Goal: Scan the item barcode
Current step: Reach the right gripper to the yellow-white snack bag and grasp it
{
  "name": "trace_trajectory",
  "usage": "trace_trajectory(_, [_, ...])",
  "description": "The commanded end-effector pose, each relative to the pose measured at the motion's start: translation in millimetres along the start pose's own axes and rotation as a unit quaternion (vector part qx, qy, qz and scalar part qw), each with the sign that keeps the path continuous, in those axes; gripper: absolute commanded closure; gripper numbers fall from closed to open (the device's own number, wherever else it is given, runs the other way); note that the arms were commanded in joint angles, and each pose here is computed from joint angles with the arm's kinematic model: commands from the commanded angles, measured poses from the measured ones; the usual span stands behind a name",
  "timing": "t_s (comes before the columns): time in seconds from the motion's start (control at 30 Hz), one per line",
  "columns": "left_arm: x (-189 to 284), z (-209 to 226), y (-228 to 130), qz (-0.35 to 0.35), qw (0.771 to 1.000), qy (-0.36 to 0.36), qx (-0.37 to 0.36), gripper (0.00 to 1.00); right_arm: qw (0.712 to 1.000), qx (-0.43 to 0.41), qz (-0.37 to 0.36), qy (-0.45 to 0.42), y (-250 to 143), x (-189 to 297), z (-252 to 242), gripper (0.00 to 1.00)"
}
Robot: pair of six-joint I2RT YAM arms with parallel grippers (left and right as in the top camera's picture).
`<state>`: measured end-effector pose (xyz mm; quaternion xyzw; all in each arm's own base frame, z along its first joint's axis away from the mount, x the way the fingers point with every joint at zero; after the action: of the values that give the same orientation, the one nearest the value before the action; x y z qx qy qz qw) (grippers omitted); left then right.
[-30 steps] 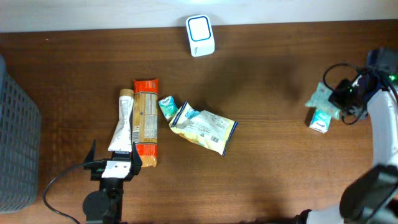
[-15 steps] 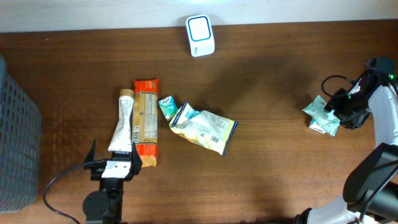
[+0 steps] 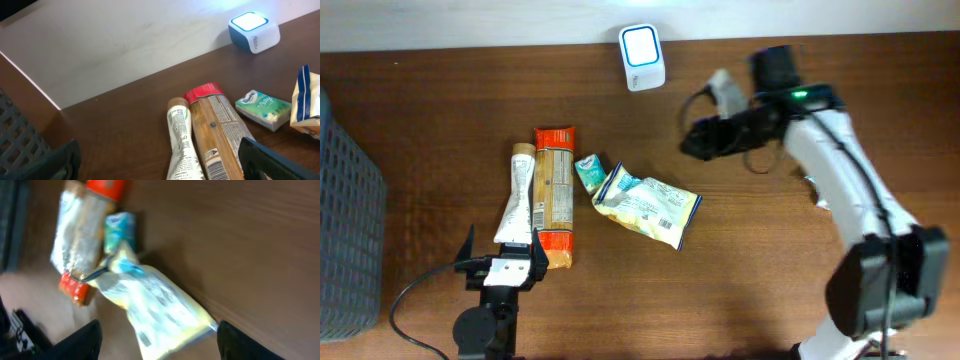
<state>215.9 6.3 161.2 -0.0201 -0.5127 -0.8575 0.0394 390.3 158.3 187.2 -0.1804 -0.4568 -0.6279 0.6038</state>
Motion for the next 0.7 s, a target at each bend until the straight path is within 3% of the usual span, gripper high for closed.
trace_trajectory(0.0, [0,0,-2,0.001,1.000,0.000,-0.006,0.01,0.999,-0.011,0.038,0.024,-5,-54,27,0.28])
trace_trajectory(0.1, [0,0,-2,0.001,1.000,0.000,-0.006,0.01,0.997,-0.023,0.064,0.038,-14,-98,48,0.36])
trace_trajectory(0.17, [0,0,-2,0.001,1.000,0.001,-0.006,0.01,0.994,0.014,0.100,0.051,-35,-123,78,0.40])
trace_trajectory(0.3, [0,0,-2,0.001,1.000,0.000,-0.006,0.01,0.974,0.029,0.221,0.037,-108,-148,110,0.40])
trace_trajectory(0.43, [0,0,-2,0.001,1.000,0.000,-0.006,0.01,0.958,0.023,0.264,-0.112,-137,-141,65,0.39])
trace_trajectory(0.67, [0,0,-2,0.001,1.000,0.001,-0.006,0.01,0.949,-0.045,0.246,-0.193,-122,-117,-12,0.39])
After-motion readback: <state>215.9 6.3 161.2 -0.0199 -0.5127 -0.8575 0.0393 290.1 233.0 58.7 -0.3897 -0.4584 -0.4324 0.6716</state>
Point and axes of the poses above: each gripper's point midway between its finger pads, its own x axis back along the fingers, its own z axis along the line the jaws close on, y = z × x, the point moved 3 cm from there along x, back along the fingers, and after that the axes turned 6 degrees about -x, right-handed, at the moved point
